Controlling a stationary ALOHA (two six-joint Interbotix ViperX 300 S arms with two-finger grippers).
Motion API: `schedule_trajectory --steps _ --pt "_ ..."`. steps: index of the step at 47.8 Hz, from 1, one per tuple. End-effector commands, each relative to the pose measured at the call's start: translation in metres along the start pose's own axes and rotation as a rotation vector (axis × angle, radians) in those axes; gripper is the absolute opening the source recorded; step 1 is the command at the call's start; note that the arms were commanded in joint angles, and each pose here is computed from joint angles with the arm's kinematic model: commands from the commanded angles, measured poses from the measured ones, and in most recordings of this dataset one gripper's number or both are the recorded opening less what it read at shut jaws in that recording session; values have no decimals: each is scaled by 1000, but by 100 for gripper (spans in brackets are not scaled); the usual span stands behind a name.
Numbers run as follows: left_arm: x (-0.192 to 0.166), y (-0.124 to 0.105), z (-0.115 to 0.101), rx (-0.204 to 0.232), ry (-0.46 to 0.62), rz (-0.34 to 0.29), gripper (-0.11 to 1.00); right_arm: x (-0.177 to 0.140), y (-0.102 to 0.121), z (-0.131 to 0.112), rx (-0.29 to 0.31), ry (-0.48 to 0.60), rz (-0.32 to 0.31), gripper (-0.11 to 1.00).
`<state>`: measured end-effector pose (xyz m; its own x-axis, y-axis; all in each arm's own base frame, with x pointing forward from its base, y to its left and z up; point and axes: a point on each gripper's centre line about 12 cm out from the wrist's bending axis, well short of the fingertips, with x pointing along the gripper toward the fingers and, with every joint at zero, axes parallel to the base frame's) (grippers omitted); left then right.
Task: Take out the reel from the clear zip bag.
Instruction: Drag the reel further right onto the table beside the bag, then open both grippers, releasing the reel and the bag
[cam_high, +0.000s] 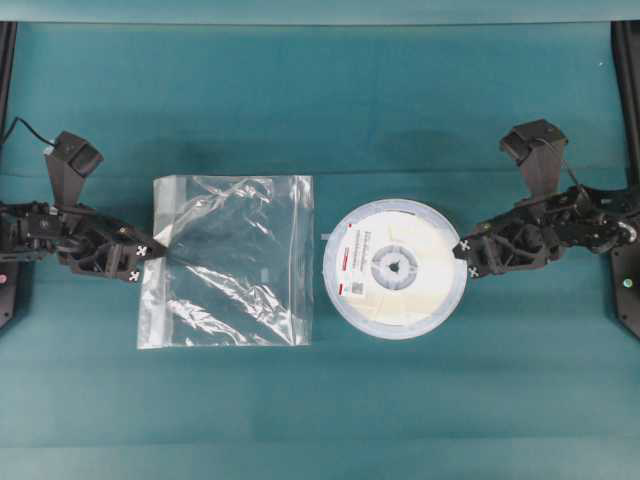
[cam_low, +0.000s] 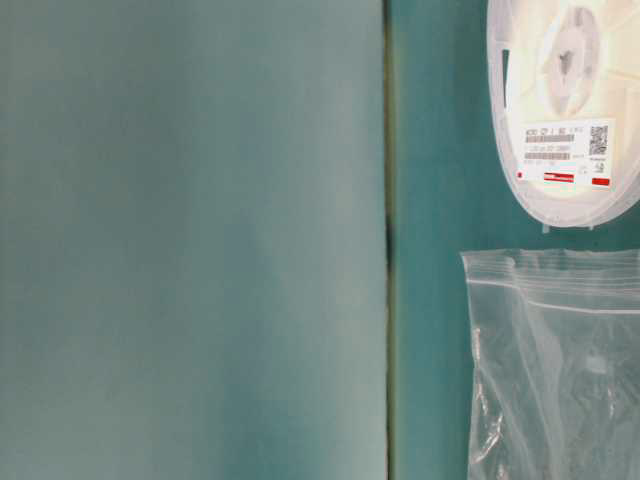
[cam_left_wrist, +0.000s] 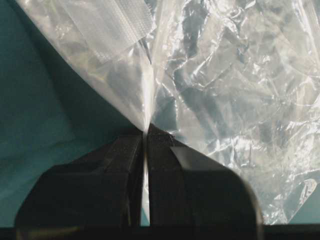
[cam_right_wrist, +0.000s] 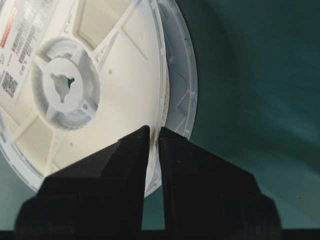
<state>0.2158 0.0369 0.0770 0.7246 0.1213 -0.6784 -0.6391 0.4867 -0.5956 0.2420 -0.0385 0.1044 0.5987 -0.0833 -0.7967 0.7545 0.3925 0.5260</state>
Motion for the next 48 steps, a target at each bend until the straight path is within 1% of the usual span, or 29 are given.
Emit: schedule_trajectory --steps 1,16,20,22,25,30,34,37,39,43,48 --pt "1 -5 3 4 -9 -15 1 -2 4 4 11 -15 17 12" --pt "1 -5 3 7 -8 -15 1 -2 3 3 56 -16 16 11" --pt "1 -5 3 4 -9 -16 1 -3 4 4 60 -25 25 10" --pt "1 -5 3 4 -9 -16 1 -3 3 4 58 -29 27 11" --pt "1 -5 3 5 -9 -16 1 -4 4 5 60 -39 34 22" --pt "1 -5 3 7 -11 -19 1 -5 4 5 60 -44 37 51" --pt "1 -5 3 6 -4 -8 1 -5 5 6 54 -46 40 76" --pt "2 -6 4 12 -3 -7 1 -5 5 5 50 -45 38 87" --pt "2 -7 4 16 -1 -5 1 -5 5 6 50 -46 40 89" --pt "2 -7 4 22 0 -7 1 -5 5 6 49 -48 40 86" --pt "1 -7 4 23 2 -5 1 -5 6 8 47 -60 49 86"
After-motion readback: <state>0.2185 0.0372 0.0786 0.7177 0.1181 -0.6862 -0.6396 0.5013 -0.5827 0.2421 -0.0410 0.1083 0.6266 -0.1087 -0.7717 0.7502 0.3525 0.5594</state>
